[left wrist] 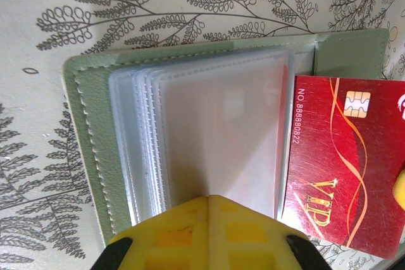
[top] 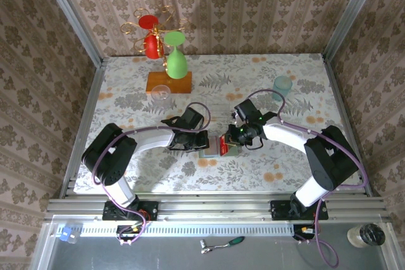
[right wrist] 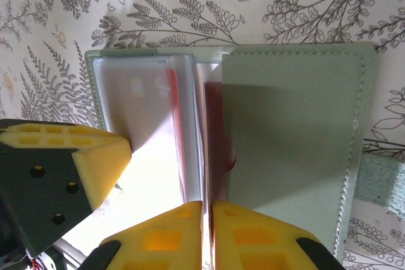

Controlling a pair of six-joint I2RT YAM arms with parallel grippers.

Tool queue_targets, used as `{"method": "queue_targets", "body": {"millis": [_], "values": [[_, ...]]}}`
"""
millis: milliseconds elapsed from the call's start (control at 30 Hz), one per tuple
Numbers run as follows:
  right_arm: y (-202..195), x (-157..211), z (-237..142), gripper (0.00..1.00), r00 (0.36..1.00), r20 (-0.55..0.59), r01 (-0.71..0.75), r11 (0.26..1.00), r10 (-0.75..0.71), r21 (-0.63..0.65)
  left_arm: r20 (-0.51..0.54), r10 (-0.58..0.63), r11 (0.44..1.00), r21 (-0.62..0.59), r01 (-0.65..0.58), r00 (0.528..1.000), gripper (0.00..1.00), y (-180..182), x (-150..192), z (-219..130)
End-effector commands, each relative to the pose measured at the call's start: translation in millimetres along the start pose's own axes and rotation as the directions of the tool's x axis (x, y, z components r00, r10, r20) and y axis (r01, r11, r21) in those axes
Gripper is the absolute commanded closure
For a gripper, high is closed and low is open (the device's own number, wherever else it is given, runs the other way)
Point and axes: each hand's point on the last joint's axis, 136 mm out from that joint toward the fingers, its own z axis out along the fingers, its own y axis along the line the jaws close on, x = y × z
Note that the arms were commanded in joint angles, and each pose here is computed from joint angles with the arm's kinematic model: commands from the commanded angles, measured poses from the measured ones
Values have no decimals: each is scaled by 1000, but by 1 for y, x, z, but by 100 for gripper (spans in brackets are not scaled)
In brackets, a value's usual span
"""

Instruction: Take the credit cards out of the card holder

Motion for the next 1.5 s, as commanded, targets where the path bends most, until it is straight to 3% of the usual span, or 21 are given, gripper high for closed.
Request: {"method": "queue_targets", "body": {"millis": [0, 400, 1033, 1300, 1467], "values": [[-1, 2, 3, 87, 1000, -13, -5, 999, 6, 32, -31, -6, 999, -32, 5, 1000, 100, 12, 9, 4], [-4, 9, 4, 88, 1000, -21, -16, 998, 17, 54, -24, -7, 999, -32, 7, 1000, 100, 13, 8, 3], [3, 3, -14, 97, 1000, 21, 17, 997, -19, 71, -11, 7, 1000, -21, -7, 1000, 97, 8, 4, -4], [8, 1, -33, 97, 985, 0, 174, 979, -175, 104, 66, 32, 999, 14, -33, 997, 88, -4, -8, -27], [12, -3, -47, 98, 925, -49, 379, 915, -376, 136, 92, 35, 999, 20, -37, 995, 85, -6, -11, -37]]}}
